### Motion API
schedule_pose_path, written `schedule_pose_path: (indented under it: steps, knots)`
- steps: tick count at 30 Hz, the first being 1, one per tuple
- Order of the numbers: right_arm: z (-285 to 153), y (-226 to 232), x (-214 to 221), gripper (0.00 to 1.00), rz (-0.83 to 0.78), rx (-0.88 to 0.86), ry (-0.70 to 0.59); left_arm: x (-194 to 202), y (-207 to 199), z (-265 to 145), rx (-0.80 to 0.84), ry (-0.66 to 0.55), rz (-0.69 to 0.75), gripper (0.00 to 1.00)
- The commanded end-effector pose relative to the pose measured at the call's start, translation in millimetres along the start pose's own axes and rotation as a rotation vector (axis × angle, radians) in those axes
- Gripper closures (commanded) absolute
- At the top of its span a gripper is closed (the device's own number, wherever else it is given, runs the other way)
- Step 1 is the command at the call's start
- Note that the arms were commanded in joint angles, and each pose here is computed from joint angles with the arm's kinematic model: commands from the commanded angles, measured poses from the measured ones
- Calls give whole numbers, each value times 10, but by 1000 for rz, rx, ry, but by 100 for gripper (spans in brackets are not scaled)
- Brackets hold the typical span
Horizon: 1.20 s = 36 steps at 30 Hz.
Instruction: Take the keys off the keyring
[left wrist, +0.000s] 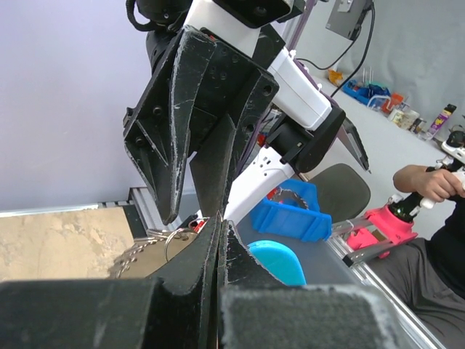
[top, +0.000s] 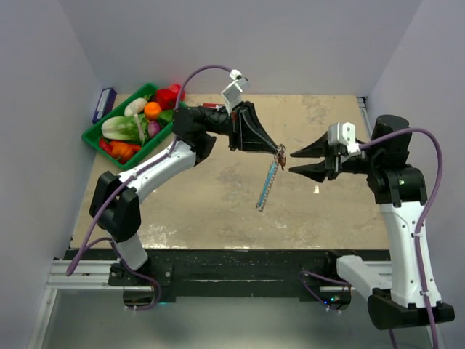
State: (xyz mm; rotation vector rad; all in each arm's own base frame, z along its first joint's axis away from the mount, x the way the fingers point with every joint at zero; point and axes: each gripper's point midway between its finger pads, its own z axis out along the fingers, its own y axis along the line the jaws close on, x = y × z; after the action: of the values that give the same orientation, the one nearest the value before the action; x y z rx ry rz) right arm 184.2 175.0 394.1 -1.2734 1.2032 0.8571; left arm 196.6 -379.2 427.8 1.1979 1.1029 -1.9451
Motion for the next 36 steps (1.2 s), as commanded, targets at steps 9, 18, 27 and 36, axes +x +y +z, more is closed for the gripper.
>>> schedule_pose_path:
  steps: [9,18,27,36]
  knots:
    - [166,-211,-42,58,103,33,-55,-187,30,5,-28,-88,31,100]
    - [240,-306,-77,71,129,76,-57,-173,77,0,-34,-83,29,100]
    - [312,-359,41,100,142,117,-27,-179,87,2,-35,-86,29,100]
    - [422,-321,194,100,157,139,32,-193,98,-12,-40,-87,34,100]
